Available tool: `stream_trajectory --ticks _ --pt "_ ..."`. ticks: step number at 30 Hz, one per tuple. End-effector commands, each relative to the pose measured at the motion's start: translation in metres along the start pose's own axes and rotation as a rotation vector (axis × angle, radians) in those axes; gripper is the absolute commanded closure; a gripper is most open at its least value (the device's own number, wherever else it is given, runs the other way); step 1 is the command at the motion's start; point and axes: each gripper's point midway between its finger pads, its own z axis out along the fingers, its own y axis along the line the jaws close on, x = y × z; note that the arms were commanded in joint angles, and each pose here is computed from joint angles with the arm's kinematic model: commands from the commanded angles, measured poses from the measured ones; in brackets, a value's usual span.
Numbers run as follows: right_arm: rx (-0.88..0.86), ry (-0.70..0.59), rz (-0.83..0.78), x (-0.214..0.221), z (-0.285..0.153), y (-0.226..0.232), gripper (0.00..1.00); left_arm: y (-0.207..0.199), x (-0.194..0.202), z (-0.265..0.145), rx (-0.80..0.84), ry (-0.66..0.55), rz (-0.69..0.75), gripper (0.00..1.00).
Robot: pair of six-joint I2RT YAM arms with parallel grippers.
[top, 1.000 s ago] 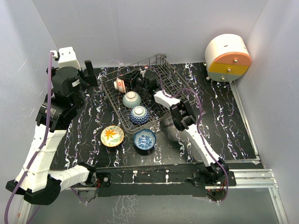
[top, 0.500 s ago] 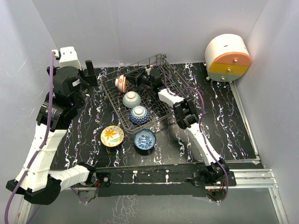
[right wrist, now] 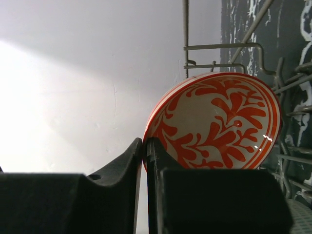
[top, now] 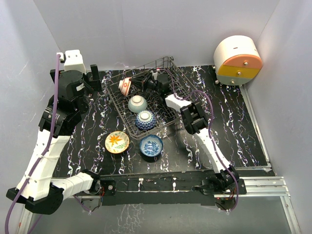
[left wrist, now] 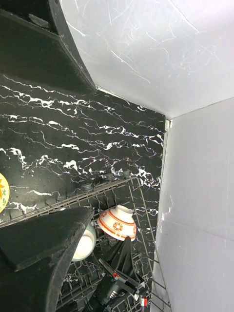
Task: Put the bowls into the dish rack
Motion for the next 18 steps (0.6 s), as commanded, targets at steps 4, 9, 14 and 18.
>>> stream_trajectory --ticks 4,9,14,18 --pt "-0.311 0.012 -0.085 0.019 -0.004 0.098 0.92 0.005 -0.007 -0.006 0.004 -0.028 0.018 0.03" --pt "-0.316 0.034 -0.058 0.031 0.007 0.097 0.92 0.003 -0.007 -0.005 0.013 -0.025 0.023 0.03" --pt "-0.26 0.02 -0.061 0.04 0.019 0.078 0.92 0.008 -0.007 -0.009 0.001 -0.032 0.019 0.03" --pt "-0.258 -0.009 -0.057 0.037 0.026 0.068 0.92 0.01 -0.006 -0.01 -0.002 -0.031 0.023 0.03"
